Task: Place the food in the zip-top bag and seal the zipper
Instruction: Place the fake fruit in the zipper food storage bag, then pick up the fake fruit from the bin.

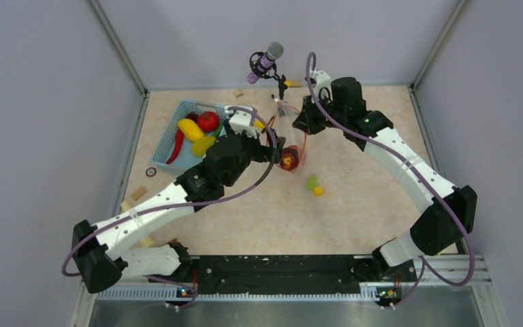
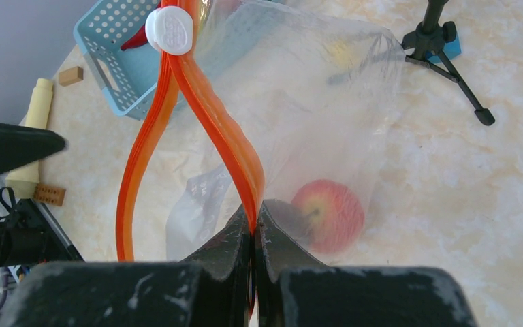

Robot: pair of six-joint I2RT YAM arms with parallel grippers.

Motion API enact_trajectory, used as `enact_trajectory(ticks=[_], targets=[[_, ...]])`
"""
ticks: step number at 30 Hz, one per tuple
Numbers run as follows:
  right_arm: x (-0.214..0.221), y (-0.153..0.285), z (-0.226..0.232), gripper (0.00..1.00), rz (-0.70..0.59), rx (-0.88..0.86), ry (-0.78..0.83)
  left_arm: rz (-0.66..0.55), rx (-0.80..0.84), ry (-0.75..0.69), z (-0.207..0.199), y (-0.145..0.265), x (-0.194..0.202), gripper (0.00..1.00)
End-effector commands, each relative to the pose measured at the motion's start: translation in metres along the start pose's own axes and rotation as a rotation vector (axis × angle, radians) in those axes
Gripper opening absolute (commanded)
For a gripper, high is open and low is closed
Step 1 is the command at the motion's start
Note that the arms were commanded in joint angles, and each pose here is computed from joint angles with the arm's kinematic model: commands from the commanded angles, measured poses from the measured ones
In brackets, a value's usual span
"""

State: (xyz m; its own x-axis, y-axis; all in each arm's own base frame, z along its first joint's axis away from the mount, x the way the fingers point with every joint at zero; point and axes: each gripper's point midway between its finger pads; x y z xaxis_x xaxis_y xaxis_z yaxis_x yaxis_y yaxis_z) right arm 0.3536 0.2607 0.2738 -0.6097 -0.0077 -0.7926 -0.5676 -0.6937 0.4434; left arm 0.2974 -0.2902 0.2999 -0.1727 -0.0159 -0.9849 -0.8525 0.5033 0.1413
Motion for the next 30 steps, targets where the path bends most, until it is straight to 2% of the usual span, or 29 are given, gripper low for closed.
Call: enact_trajectory(ticks=[1, 4, 9, 12, 19, 22, 27, 30], targets=[[-0.023, 0.012, 0.009, 0.00, -0.083, -0.006, 0.040, -0.085, -0.104, 0.062, 0.027, 0.028, -0.026, 0.99], [-0.024, 0.011, 0.006, 0.00, -0.081, 0.008, 0.038, -0.117, -0.216, 0.100, 0.053, 0.043, -0.031, 0.99], [-0.023, 0.009, 0.004, 0.00, -0.077, 0.017, 0.039, -0.083, -0.360, 0.203, 0.111, 0.051, -0.017, 0.99], [-0.023, 0.009, 0.004, 0.00, -0.076, 0.016, 0.040, -0.046, -0.474, 0.323, 0.162, 0.047, 0.004, 0.99], [-0.022, 0.007, 0.001, 0.00, -0.071, 0.025, 0.044, 0.030, -0.719, 0.449, 0.251, 0.043, 0.046, 0.97], [-0.022, 0.005, 0.000, 0.00, -0.069, 0.028, 0.050, 0.054, -0.778, 0.517, 0.274, 0.040, 0.063, 0.97], [-0.021, 0.002, -0.002, 0.00, -0.059, 0.031, 0.044, 0.075, -0.852, 0.713, 0.301, 0.035, 0.093, 0.96], [-0.021, 0.002, -0.002, 0.00, -0.058, 0.030, 0.049, 0.042, -0.879, 0.813, 0.311, 0.031, 0.104, 0.95]])
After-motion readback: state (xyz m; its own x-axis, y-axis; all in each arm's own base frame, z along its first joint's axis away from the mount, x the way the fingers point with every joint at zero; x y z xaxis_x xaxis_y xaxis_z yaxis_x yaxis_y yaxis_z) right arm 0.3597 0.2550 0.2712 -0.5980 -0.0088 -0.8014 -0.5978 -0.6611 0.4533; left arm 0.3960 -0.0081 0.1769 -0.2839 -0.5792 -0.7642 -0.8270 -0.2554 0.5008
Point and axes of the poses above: each gripper's point midway between its finger pads, its own y axis back along the fingers, its own z axis along the line the jaws close on, x = y × z, and after that the axes turned 9 degrees about -y, right-handed
